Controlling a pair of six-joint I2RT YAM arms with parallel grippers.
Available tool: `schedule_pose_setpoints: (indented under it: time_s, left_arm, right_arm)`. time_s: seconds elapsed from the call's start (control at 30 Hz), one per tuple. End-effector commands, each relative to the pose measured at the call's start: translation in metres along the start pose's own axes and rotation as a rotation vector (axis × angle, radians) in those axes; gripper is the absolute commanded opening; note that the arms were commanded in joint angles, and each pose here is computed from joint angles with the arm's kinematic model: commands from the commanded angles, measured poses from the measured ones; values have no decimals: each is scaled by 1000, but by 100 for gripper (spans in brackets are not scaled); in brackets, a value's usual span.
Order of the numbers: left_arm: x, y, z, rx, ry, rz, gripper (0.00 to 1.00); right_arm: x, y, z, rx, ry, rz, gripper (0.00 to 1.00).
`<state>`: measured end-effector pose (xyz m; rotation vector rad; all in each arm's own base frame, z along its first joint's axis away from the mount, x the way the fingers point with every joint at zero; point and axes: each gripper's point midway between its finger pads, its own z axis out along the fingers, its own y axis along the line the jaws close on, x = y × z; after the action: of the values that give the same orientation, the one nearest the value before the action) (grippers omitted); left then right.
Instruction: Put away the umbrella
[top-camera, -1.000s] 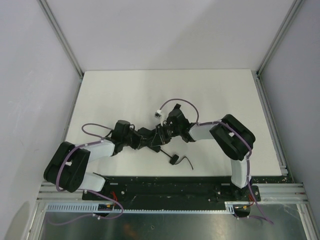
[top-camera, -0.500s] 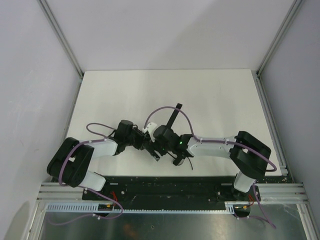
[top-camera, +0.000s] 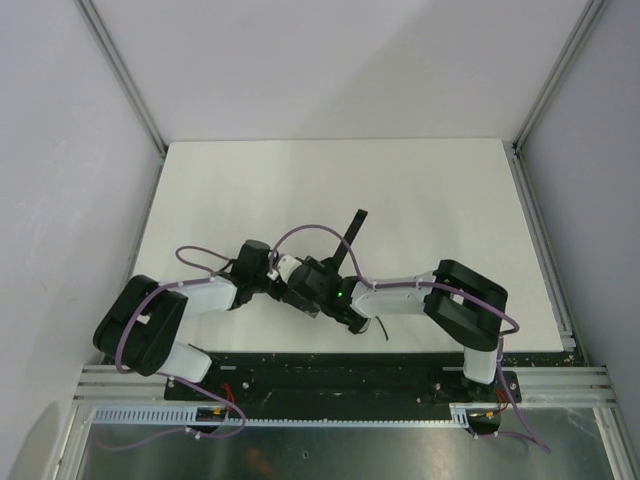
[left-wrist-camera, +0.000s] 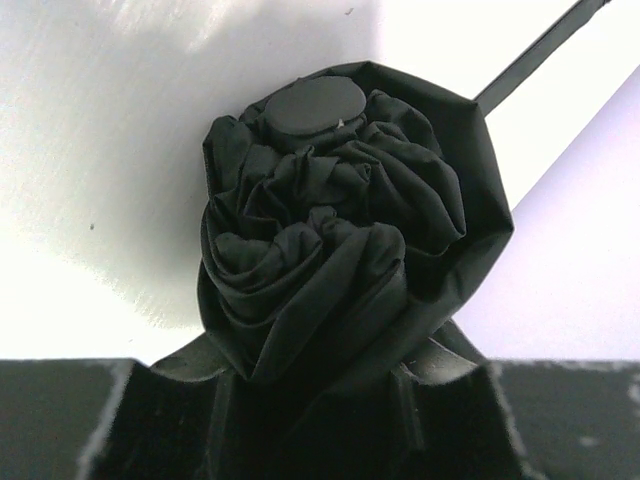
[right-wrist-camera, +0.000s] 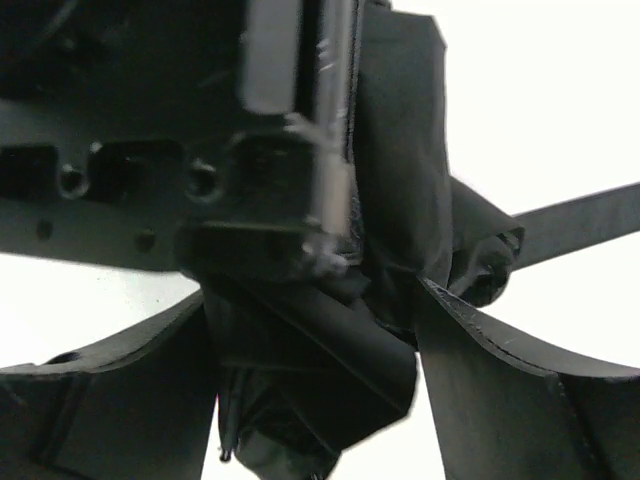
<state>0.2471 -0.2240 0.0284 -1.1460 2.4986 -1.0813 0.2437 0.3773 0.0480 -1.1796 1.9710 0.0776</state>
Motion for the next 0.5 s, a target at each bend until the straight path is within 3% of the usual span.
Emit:
schedule_pose_setpoints:
  time_s: [0.0, 0.07, 0.3, 0.4, 0.47]
  left_arm:
    - [11, 44, -5, -186, 21, -39, 0]
    - [12, 42, -5, -183, 22, -39, 0]
    - [8, 28, -5, -148, 5, 35, 0]
    - [2, 19, -5, -124, -26, 84, 7]
    - [-3, 13, -6, -101, -51, 111, 25]
  right_arm:
    - [4, 5, 17, 26, 16, -33, 71]
    - [16, 9, 24, 23, 48, -39, 60]
    - [62, 19, 34, -51, 170, 32, 5]
    - [74, 25, 29, -123, 188, 80, 1]
    - [81, 29, 26, -167, 198, 108, 0]
